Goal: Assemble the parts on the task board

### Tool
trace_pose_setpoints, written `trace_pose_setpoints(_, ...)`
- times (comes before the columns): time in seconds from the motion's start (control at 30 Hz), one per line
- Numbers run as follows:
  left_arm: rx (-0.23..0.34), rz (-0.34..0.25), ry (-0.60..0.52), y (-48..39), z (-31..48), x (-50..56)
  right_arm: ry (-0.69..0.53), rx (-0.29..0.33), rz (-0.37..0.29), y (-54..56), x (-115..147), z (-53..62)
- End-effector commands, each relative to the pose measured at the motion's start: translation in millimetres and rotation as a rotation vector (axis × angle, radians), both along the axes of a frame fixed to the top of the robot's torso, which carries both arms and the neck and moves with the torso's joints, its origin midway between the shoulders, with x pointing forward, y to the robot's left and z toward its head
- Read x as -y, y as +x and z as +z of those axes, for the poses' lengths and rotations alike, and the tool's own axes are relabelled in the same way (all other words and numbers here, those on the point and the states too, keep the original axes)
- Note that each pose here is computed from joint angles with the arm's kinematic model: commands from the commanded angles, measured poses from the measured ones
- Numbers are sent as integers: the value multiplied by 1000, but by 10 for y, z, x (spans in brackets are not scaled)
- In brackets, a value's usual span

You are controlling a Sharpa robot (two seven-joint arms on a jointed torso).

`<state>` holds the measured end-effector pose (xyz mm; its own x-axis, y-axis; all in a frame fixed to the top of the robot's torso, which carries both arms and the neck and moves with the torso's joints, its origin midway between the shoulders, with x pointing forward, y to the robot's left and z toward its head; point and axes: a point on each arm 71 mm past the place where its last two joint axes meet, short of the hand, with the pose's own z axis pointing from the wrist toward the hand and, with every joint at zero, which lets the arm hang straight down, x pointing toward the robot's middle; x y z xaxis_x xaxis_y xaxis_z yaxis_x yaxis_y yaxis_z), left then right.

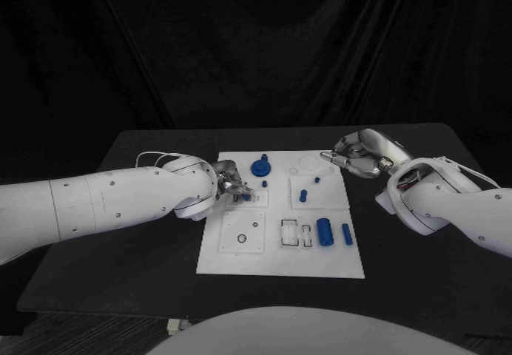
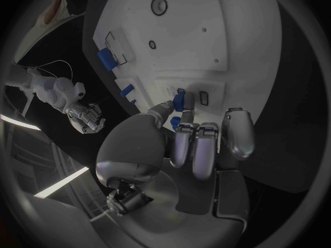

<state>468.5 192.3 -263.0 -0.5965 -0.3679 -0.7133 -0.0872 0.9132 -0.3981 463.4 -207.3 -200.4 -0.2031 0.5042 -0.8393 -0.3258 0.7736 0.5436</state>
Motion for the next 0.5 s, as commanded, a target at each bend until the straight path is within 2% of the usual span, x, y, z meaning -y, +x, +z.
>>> trace_pose_setpoints(0.03, -27, -13, -7, -35, -58, 25, -3, -1, -10, -3, 6, -10)
trace_pose_setpoints(0.5, -41, -17, -14, -39, -82, 51, -4, -3, -10, -5, 3, -12)
